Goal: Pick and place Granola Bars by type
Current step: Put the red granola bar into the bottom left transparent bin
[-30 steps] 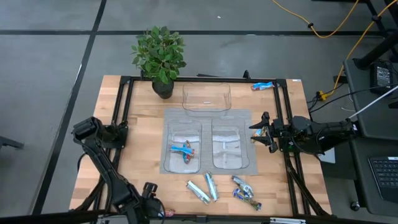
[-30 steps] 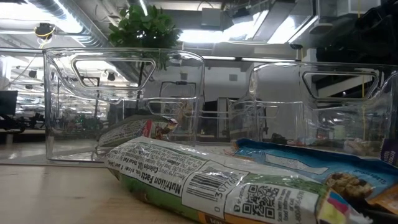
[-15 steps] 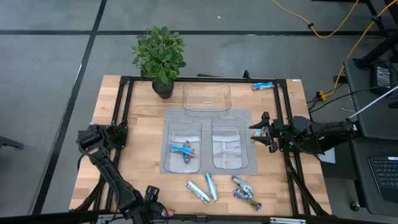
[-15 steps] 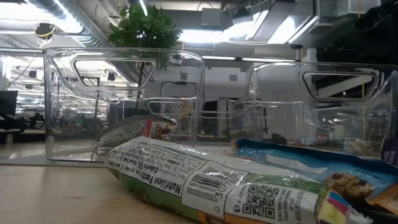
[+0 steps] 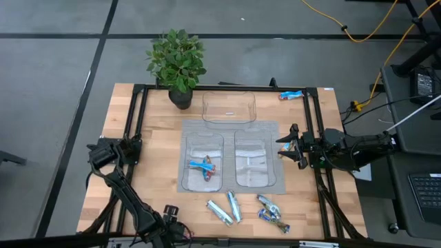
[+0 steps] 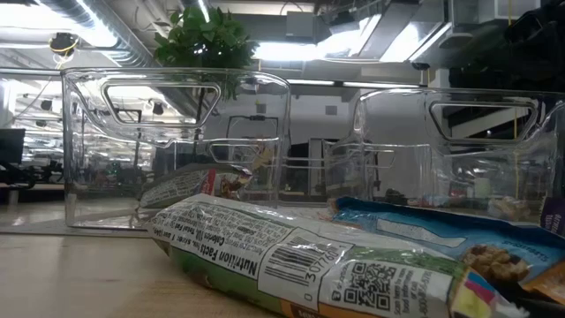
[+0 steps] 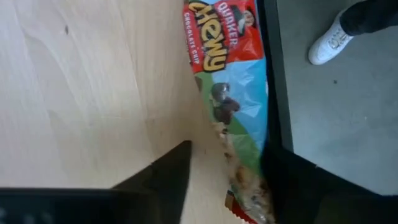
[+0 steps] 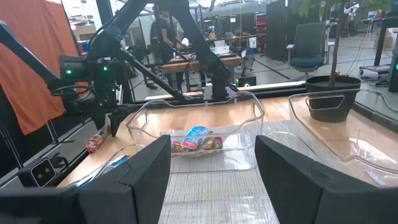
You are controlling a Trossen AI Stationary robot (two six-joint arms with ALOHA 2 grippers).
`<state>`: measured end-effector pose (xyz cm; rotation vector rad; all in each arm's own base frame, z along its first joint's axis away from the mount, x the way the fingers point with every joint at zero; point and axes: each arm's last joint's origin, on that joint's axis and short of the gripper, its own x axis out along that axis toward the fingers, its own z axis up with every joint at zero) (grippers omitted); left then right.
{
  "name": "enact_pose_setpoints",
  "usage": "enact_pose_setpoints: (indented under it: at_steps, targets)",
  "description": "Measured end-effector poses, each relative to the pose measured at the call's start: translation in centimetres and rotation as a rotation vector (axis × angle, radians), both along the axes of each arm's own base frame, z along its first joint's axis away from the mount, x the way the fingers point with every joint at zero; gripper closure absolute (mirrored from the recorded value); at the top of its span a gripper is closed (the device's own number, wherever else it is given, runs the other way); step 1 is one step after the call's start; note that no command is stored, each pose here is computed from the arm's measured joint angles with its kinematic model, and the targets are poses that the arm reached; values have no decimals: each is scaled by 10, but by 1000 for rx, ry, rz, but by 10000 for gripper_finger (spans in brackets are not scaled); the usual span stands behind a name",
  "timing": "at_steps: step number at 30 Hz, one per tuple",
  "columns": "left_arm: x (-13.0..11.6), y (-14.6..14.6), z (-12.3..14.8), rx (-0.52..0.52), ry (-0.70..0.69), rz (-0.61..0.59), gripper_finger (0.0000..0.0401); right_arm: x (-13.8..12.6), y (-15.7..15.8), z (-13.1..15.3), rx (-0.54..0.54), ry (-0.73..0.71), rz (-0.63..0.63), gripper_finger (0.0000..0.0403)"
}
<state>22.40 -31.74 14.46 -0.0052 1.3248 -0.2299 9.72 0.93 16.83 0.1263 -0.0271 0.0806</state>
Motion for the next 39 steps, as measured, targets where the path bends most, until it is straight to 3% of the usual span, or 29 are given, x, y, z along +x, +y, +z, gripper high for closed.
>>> enact_pose_setpoints:
  at_steps: [9,18,33,39]
  targets:
    - [2,0,0,-42,42,-3,387,0,0,0,0,0,0,167]
    - [11,-3,19,-12,7,-48,383,0,0,0,1,0,0,167]
    - [8,3,22,43,23,-55,389,0,0,0,1,0,0,167]
    - [1,23,47,115,66,-53,388,0,0,0,0,0,0,167]
